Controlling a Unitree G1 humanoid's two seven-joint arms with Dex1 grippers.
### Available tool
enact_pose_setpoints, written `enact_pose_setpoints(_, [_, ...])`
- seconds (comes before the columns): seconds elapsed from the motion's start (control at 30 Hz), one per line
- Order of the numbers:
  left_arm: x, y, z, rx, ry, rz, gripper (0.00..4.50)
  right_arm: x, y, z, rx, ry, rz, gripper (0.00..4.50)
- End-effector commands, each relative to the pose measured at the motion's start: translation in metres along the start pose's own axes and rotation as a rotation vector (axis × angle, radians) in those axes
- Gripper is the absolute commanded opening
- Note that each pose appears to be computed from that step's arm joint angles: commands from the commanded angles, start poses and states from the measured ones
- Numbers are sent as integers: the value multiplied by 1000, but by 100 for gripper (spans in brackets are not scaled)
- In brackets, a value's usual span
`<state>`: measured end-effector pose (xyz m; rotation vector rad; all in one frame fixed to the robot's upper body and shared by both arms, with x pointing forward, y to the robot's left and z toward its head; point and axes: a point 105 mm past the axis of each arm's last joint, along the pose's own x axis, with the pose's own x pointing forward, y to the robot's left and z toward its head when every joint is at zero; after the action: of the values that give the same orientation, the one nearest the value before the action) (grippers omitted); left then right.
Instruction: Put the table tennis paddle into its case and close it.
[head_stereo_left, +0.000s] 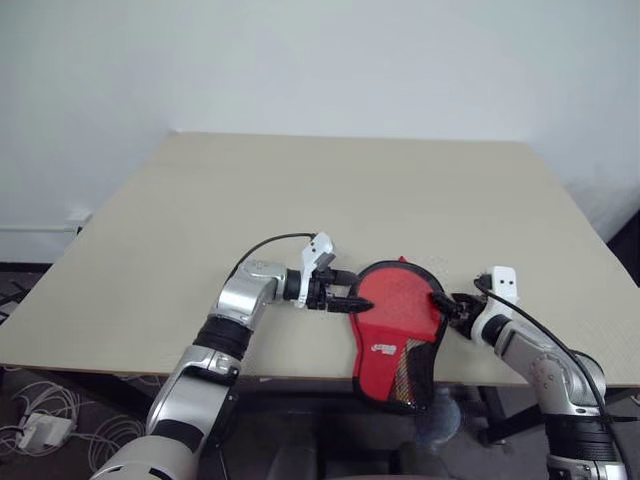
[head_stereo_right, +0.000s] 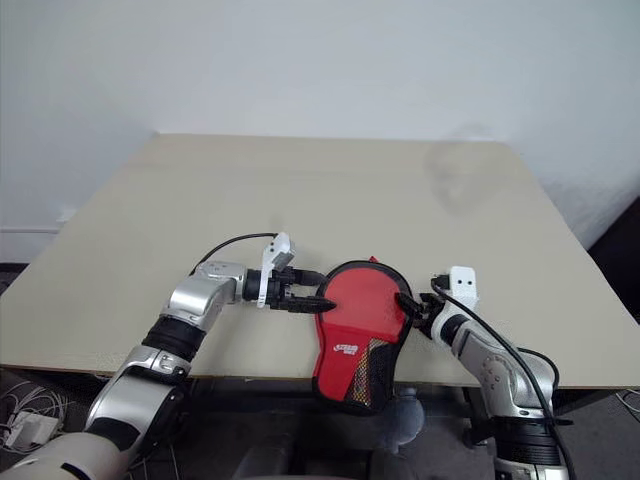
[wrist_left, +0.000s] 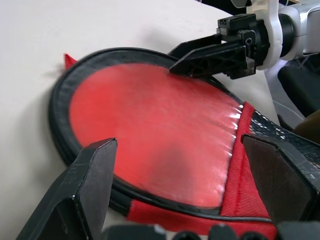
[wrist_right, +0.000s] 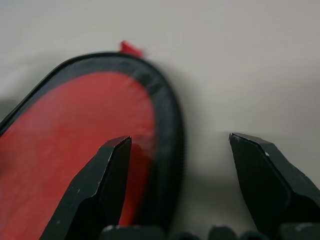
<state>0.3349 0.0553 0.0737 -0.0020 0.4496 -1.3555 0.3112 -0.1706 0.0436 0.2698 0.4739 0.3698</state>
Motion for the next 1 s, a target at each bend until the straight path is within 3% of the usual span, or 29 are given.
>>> enact_pose_setpoints(0.03, [-2,-3,9,22,-32,10,423,2,13,7,-27,-5,69,336])
enact_pose_setpoints(0.17, [-3,-4,5,20,-31,24,423,4,14,3,-45,36,85,336])
enact_pose_setpoints(0.27, [-1,-4,4,27,-26,37,423,8,7,-7,-88,89,54,282])
enact_pose_setpoints(0.53, [-2,-3,0,16,-28,59,423,9,-2,5,-112,21,-7,15])
enact_pose_setpoints(0.7, [-1,-3,-3,5,-28,64,423,8,-4,33,-60,-116,-47,6])
enact_pose_setpoints(0.83, [0,-4,-8,-7,-16,67,423,7,-26,69,35,-291,-190,6])
enact_pose_setpoints(1.0, [0,-6,-11,-16,-12,65,423,-1,-57,92,107,-409,-354,6])
